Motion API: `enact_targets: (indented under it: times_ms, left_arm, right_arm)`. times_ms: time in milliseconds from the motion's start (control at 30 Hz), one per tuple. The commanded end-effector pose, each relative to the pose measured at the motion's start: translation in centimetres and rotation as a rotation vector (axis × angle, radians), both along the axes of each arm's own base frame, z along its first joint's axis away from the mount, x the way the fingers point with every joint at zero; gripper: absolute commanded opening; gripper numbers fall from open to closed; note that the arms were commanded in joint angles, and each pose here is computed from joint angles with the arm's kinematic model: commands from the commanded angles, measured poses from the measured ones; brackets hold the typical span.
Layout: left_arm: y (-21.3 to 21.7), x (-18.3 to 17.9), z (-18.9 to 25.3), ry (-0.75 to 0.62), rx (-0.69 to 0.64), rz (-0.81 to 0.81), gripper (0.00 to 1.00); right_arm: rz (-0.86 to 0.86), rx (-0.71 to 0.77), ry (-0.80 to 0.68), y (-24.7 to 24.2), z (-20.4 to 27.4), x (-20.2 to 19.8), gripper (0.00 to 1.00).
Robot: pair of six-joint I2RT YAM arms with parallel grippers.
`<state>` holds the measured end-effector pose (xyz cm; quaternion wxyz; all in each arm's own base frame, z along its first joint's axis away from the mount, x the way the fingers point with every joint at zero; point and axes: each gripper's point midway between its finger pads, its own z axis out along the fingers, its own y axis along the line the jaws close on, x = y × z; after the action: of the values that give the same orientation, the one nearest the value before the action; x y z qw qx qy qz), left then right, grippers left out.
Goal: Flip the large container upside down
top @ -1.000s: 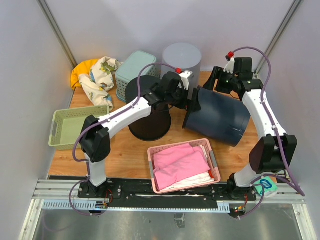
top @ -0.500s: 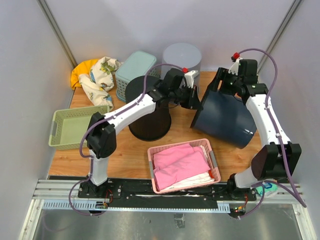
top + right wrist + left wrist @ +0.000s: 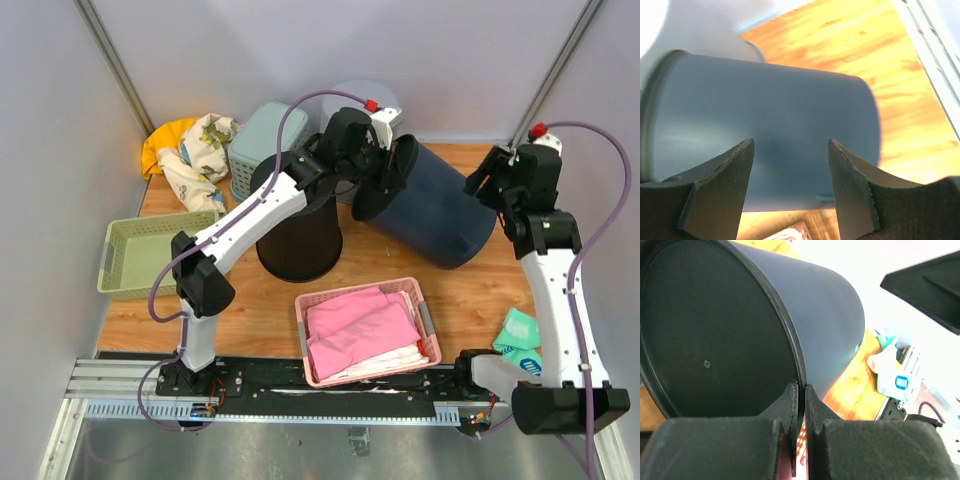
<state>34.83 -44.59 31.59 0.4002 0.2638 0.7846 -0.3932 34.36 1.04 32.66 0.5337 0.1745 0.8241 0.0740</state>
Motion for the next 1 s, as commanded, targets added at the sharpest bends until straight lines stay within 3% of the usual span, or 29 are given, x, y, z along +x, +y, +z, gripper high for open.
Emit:
enact_targets:
  times_ms: [0,267,567,700,767,967]
  left_arm:
    - [1.2,0.4,8.4,-0.246,-0.078,0.031,0.00]
    - [-3.4,-3.6,10.3,-0.373,-0.064,-0.101,0.00]
    - [-8.1,-6.6,6.7,-0.344,-0.045,-0.237,0.02]
    - [-9.2,-7.8,6.2,-0.310,-0.063,-0.279,0.51]
    - [-9.2,-8.1,7.0,-0.314,-0.079,-0.278,0.66]
    - [-6.2,-8.3,11.8,-0.378,-0.121,-0.192,0.88]
  right_arm:
    - [-0.278,-0.011,0.093,-4.6,-4.1,-3.3,0.61]
    - [-0.543,0.096,0.236,-6.3,-9.9,-9.2,0.58]
    - [-0.564,0.132,0.312,-5.7,-12.8,-11.1,0.57]
    - [-0.658,0.078,0.256,-7.6,-10.8,-12.2,0.58]
    - [-0.688,0.065,0.208,-8.3,-9.4,-12.6,0.59]
    - [-0.628,0.013,0.087,-8.7,-5.1,-12.8,0.59]
